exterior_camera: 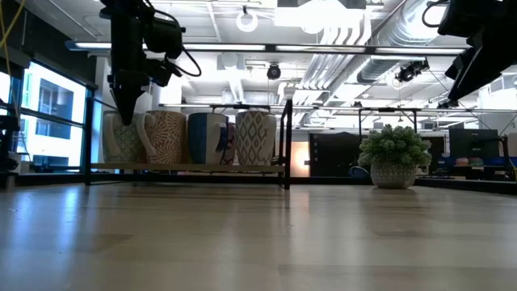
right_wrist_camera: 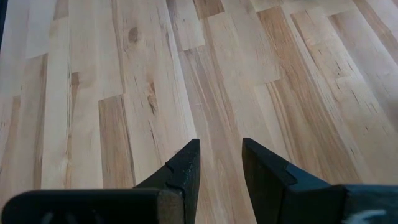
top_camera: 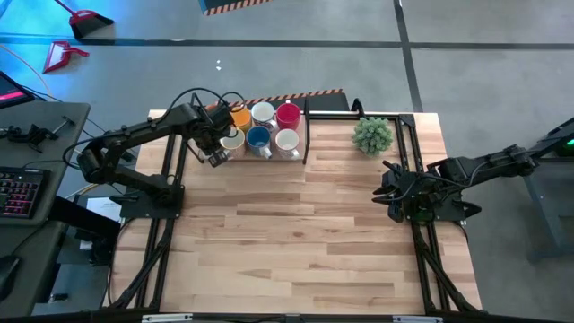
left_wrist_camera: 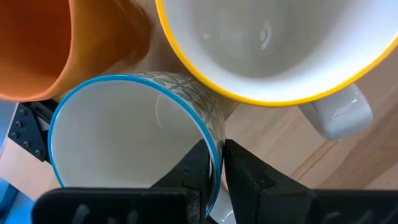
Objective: Place coffee mugs
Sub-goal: Adjust the mugs on the shelf
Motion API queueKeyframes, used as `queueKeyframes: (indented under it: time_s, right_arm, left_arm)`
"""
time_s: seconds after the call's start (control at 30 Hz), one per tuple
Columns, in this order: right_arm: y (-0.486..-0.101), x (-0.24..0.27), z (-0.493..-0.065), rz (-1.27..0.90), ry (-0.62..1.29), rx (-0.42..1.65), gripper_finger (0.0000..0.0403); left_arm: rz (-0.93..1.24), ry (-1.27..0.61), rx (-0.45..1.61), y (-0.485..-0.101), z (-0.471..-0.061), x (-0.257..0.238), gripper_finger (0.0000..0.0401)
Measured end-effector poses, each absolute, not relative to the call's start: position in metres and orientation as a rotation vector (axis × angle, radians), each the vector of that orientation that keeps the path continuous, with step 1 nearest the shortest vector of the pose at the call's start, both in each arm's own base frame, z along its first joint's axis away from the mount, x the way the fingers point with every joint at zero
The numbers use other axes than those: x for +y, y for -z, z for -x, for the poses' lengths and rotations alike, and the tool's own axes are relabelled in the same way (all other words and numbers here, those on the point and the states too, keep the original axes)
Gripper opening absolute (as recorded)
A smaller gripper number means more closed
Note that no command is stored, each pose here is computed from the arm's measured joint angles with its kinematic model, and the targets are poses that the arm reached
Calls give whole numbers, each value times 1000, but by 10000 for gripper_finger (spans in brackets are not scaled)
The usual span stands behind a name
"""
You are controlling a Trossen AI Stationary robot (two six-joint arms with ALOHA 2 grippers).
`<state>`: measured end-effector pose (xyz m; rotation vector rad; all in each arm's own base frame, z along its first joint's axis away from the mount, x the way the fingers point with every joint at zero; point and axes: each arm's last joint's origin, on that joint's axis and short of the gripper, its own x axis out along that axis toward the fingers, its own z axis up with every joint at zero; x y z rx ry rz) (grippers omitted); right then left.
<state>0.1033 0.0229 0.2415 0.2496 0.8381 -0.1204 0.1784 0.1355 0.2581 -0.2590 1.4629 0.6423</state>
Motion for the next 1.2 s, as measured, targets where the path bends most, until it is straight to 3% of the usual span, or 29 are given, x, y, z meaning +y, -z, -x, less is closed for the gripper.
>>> queueKeyframes:
  time_s: [0.47,0.7,1.0,1.2]
  right_arm:
    - [-241,23,-102,-246,123,850,99]
    - [-241,23,-102,-245,123,851,99]
    - [-241,23,-102,-245,123,851,99]
    - [-241,22,-102,-238,131,848,99]
  left_arm:
    - [263,-668,1462,-258,-178,136,116]
    - [271,-656,1475,-260,-177,135,122]
    - [249,-665,1364,-300,-184,139,122]
    - [372,-568,1251,-313,-194,131,122]
